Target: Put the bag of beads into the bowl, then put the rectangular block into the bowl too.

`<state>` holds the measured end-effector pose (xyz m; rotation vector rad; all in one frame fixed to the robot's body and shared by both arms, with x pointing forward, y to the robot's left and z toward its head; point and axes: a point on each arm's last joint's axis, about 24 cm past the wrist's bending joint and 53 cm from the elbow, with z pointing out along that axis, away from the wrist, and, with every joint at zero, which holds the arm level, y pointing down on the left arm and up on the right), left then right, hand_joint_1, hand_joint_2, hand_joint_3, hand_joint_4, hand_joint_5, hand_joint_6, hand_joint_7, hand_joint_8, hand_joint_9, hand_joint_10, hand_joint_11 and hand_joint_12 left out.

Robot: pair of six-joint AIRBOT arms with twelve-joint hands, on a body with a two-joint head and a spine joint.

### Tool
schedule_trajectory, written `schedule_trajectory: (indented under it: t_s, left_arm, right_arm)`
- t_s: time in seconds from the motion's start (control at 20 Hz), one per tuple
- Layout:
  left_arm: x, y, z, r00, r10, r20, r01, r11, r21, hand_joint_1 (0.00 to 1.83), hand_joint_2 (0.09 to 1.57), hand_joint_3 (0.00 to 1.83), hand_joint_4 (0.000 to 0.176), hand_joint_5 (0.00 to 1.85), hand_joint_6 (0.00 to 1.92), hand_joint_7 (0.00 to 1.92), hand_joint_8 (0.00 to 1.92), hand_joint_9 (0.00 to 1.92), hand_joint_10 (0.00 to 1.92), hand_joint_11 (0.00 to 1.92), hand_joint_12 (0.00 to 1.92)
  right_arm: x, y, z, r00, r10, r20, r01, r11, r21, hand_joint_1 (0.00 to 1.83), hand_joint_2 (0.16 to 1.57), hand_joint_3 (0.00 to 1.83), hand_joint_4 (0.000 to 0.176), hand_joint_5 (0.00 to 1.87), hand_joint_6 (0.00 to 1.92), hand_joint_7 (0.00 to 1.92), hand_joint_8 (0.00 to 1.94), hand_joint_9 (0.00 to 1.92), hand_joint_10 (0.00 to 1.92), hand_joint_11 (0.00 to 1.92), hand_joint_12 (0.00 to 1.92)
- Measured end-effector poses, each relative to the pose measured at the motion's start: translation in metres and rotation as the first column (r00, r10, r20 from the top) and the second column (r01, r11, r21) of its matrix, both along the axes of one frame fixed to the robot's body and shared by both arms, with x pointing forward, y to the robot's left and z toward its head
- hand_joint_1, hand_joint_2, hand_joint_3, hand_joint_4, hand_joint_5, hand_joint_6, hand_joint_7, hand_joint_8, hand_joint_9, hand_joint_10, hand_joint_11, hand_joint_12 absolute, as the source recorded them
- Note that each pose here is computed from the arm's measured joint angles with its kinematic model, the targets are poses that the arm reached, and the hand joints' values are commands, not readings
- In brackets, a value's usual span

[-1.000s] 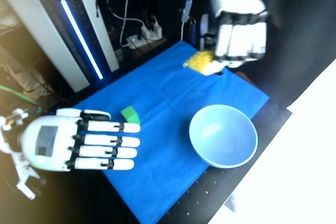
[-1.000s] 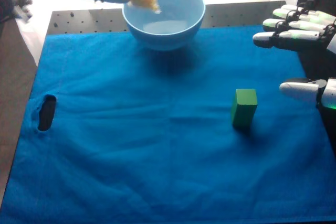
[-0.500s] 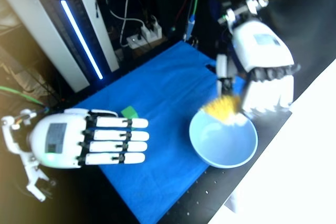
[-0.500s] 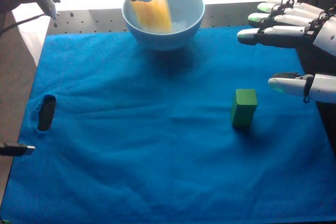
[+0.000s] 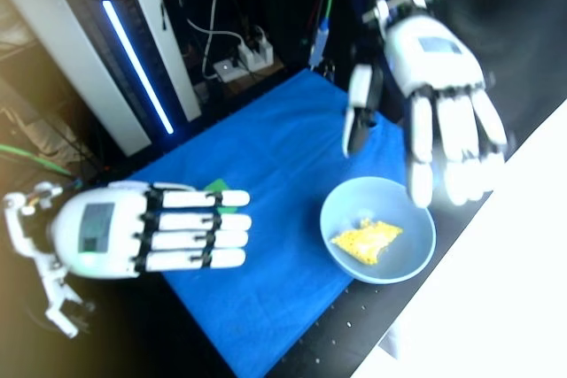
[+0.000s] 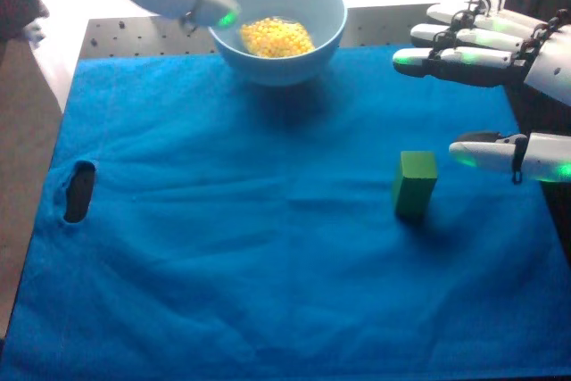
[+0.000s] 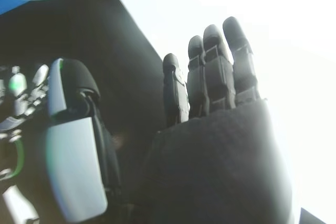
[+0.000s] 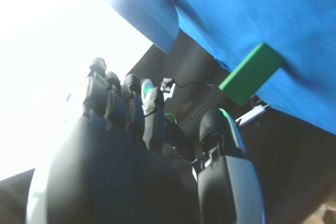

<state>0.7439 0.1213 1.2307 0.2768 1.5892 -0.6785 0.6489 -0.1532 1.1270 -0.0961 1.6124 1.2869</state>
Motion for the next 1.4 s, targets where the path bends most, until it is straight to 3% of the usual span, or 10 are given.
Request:
schedule_trajectory:
  t_s: [0.05,0.15,0.25,0.4,0.5,0.6,0.7,0.85,1.25,1.4]
  left_arm:
    - [-0.013,0.007,-0.008,0.9999,-0.008,-0.011,0.009,0.9999,0.015,0.82,0.99,0.0,0.108,0.36,0.0,0.35,0.01,0.3,0.03,0.0,0.85]
    - [-0.042,0.016,-0.028,0.9983,-0.028,-0.051,0.031,0.9972,0.068,0.81,0.99,0.0,0.081,0.4,0.01,0.36,0.01,0.29,0.01,0.0,0.74]
    - [-0.069,0.02,-0.038,0.9963,-0.055,-0.066,0.061,0.9944,0.087,0.77,0.99,0.0,0.079,0.39,0.0,0.32,0.0,0.23,0.0,0.0,0.55]
    - [-0.101,0.03,-0.042,0.994,-0.071,-0.083,0.073,0.997,0.024,0.87,0.97,0.0,0.05,0.38,0.0,0.31,0.0,0.23,0.0,0.0,0.57]
    - [-0.111,0.038,-0.047,0.9929,-0.054,-0.106,0.051,0.9982,-0.032,0.9,0.93,0.0,0.017,0.41,0.0,0.34,0.0,0.31,0.01,0.0,0.85]
    - [-0.122,0.047,-0.056,0.9904,-0.036,-0.133,0.026,0.9965,-0.08,0.78,0.94,0.0,0.051,0.34,0.0,0.3,0.0,0.25,0.0,0.0,0.57]
    - [-0.129,0.051,-0.063,0.9873,-0.031,-0.156,0.014,0.9939,-0.109,0.81,0.95,0.0,0.0,0.35,0.0,0.31,0.0,0.28,0.01,0.0,0.6]
    - [-0.128,0.055,-0.056,0.9898,-0.021,-0.141,-0.001,0.9879,-0.155,0.8,0.94,0.0,0.009,0.37,0.0,0.37,0.0,0.35,0.01,0.0,0.91]
    - [-0.132,0.059,-0.086,0.9739,0.004,-0.227,-0.042,0.9861,-0.161,0.83,0.97,0.0,0.02,0.36,0.01,0.33,0.0,0.31,0.0,0.0,0.65]
    - [-0.132,0.061,-0.089,0.9725,0.01,-0.233,-0.048,0.9859,-0.16,0.85,0.97,0.0,0.009,0.37,0.0,0.33,0.0,0.29,0.0,0.0,0.64]
  right_arm:
    - [-0.002,0.002,-0.001,1.0,0.012,0.004,-0.012,1.0,-0.01,0.61,1.21,0.0,0.106,0.24,0.0,0.18,0.0,0.11,0.02,0.12,0.05]
    - [-0.009,0.005,-0.003,0.999,0.038,0.005,-0.037,0.999,-0.034,0.58,1.2,0.0,0.072,0.19,0.0,0.15,0.0,0.11,0.0,0.11,0.05]
    - [-0.013,0.009,0.0,0.998,0.057,0.012,-0.056,0.997,-0.044,0.6,1.19,0.0,0.02,0.09,0.0,0.04,0.0,0.03,0.0,0.1,0.04]
    - [-0.016,0.011,0.001,0.998,0.067,0.015,-0.066,0.997,-0.042,0.58,1.11,0.0,0.0,0.11,0.0,0.06,0.0,0.05,0.0,0.14,0.04]
    - [-0.018,0.014,-0.003,0.997,0.077,0.009,-0.077,0.996,-0.051,0.54,1.04,0.0,0.054,0.11,0.0,0.06,0.0,0.02,0.0,0.08,0.01]
    - [-0.022,0.019,-0.007,0.996,0.094,0.004,-0.094,0.993,-0.065,0.49,0.99,0.0,0.147,0.14,0.01,0.07,0.0,0.01,0.0,0.03,0.0]
    - [-0.022,0.024,-0.015,0.995,0.099,-0.01,-0.1,0.992,-0.077,0.51,0.99,0.0,0.157,0.16,0.01,0.09,0.01,0.04,0.01,0.05,0.01]
    - [-0.022,0.032,-0.022,0.993,0.114,-0.015,-0.115,0.989,-0.096,0.55,0.97,0.0,0.14,0.17,0.0,0.16,0.01,0.12,0.02,0.13,0.05]
    - [-0.01,0.04,-0.034,0.995,0.096,-0.029,-0.099,0.989,-0.112,0.73,0.99,0.0,0.024,0.53,0.01,0.42,0.01,0.36,0.01,0.28,0.19]
    - [-0.009,0.042,-0.036,0.995,0.097,-0.032,-0.1,0.989,-0.111,0.88,1.0,0.0,0.0,0.73,0.01,0.75,0.01,0.69,0.01,0.33,0.68]
